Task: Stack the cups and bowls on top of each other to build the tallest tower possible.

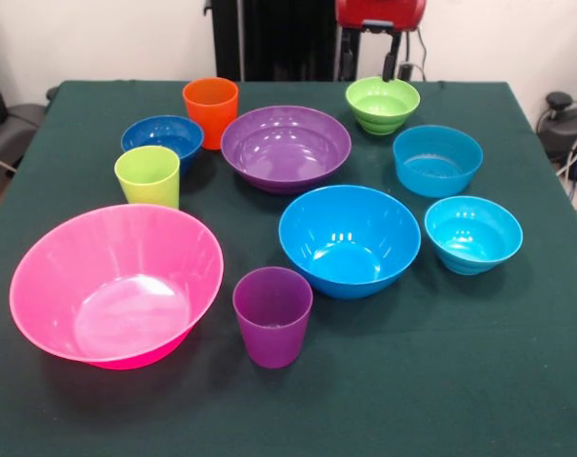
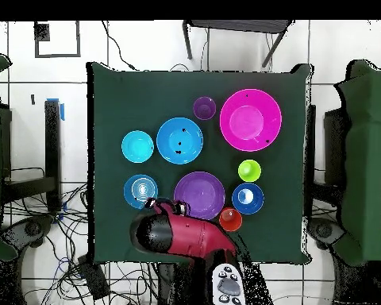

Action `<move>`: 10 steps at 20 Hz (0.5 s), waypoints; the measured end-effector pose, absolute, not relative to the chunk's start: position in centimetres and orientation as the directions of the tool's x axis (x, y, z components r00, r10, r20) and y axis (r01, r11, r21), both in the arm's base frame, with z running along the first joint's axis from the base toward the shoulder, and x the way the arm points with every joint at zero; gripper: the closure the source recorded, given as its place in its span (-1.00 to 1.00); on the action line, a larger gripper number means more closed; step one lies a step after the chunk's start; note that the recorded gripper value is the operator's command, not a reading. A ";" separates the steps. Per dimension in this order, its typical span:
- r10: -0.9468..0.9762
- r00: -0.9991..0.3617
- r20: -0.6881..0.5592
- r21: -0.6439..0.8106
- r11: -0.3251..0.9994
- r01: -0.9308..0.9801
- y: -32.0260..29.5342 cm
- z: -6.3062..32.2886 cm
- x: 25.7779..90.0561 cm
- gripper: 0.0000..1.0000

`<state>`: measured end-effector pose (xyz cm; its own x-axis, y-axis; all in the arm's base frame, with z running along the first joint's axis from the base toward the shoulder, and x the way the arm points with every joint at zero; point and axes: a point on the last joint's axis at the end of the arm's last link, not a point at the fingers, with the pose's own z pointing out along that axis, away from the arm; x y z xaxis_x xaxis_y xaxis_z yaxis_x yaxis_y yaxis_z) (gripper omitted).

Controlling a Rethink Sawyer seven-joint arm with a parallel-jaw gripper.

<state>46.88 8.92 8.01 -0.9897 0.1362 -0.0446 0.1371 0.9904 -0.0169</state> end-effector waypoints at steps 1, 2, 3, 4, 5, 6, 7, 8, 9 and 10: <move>0.135 -0.990 -0.041 -0.016 0.991 0.136 9.0 8.0 46.7 -1.00; 0.135 -0.990 -0.036 -0.016 0.991 0.135 9.1 7.9 46.5 -1.00; 0.134 -0.990 -0.032 -0.016 0.991 0.134 9.2 7.9 46.3 -1.00; 0.133 -0.991 -0.028 -0.015 0.991 0.134 9.2 7.9 46.0 -1.00; 0.129 -0.991 -0.021 -0.015 0.992 0.129 9.5 7.8 45.6 -1.00; 0.127 -0.992 -0.019 -0.015 0.992 0.128 9.6 7.7 45.6 -1.00; 0.126 -0.992 -0.017 -0.015 0.992 0.126 9.6 7.7 45.5 -1.00; 0.125 -0.992 -0.016 -0.015 0.992 0.125 9.7 7.6 45.4 -1.00; 0.122 -0.992 -0.011 -0.015 0.992 0.122 9.8 7.5 45.2 -1.00; 0.121 -0.993 -0.011 -0.015 0.992 0.121 9.9 7.5 45.2 -1.00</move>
